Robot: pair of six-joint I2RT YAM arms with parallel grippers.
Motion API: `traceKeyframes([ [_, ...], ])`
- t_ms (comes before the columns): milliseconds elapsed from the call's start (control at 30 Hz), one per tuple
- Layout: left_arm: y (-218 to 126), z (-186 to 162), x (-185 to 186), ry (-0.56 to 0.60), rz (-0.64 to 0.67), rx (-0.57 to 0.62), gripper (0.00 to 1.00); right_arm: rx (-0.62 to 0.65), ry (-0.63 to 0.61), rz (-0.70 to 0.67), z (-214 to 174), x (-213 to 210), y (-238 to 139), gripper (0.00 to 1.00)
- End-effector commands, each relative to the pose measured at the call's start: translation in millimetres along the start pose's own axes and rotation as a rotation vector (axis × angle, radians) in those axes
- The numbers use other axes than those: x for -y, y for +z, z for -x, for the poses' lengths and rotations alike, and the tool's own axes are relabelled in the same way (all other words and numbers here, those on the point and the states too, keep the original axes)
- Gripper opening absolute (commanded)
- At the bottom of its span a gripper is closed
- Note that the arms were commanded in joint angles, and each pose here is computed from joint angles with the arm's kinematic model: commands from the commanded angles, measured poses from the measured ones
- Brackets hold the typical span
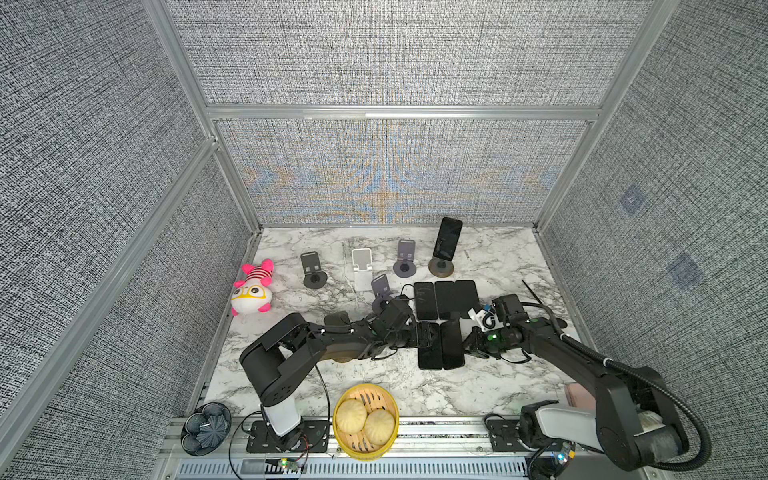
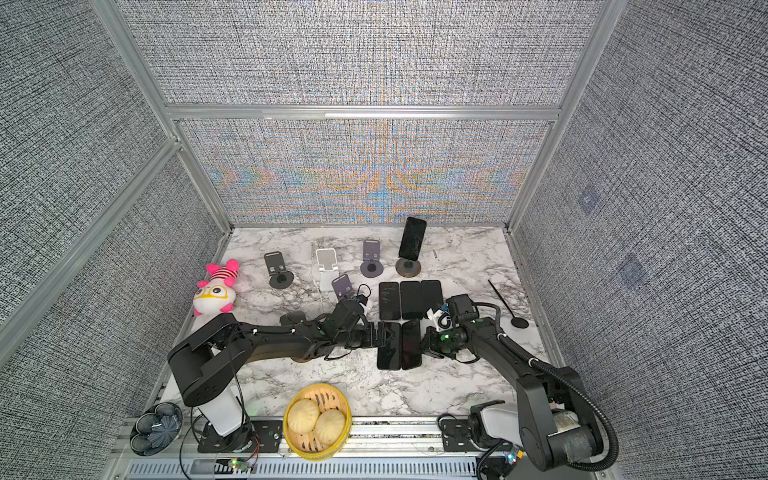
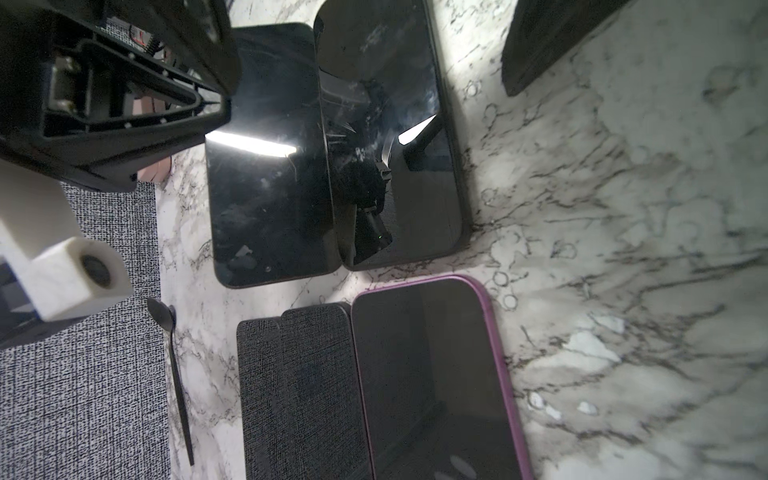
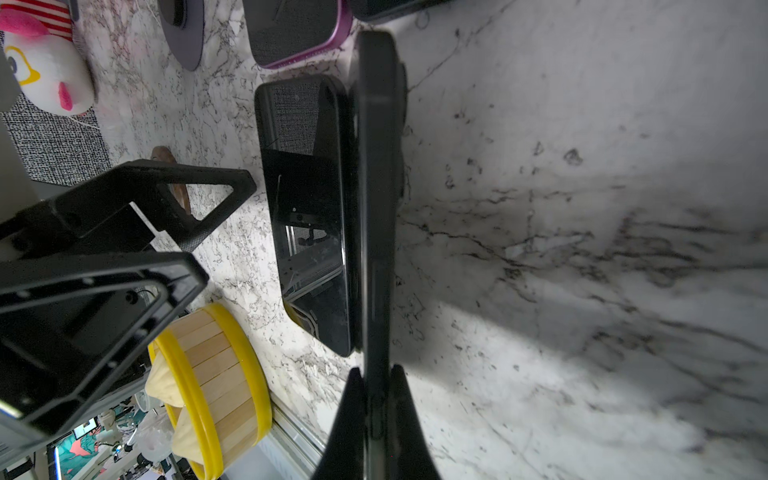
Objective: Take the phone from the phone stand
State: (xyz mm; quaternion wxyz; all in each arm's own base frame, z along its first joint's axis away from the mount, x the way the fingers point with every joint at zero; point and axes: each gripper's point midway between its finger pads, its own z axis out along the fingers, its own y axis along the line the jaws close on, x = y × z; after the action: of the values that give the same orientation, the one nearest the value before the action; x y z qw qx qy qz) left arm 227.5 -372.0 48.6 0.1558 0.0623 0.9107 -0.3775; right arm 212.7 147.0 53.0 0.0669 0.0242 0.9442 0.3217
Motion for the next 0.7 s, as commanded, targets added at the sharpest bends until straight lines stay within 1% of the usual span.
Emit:
traceKeyframes([
  [0,1.4,4.7,4.1,-0.001,-0.013,0.019,0.99,-0.01,0.009,-0.087,-3.5,16.0,0.0,0.01],
  [233,6.7,2.1,7.8,-0.014,-0.033,0.013,0.99,-0.018,0.025,-0.112,-3.5,23.7,2.1,0.04],
  [667,10.8,-2.7,11.6,-0.012,-0.035,-0.002,0.99,-0.042,0.076,-0.159,-4.3,42.6,6.5,0.13],
])
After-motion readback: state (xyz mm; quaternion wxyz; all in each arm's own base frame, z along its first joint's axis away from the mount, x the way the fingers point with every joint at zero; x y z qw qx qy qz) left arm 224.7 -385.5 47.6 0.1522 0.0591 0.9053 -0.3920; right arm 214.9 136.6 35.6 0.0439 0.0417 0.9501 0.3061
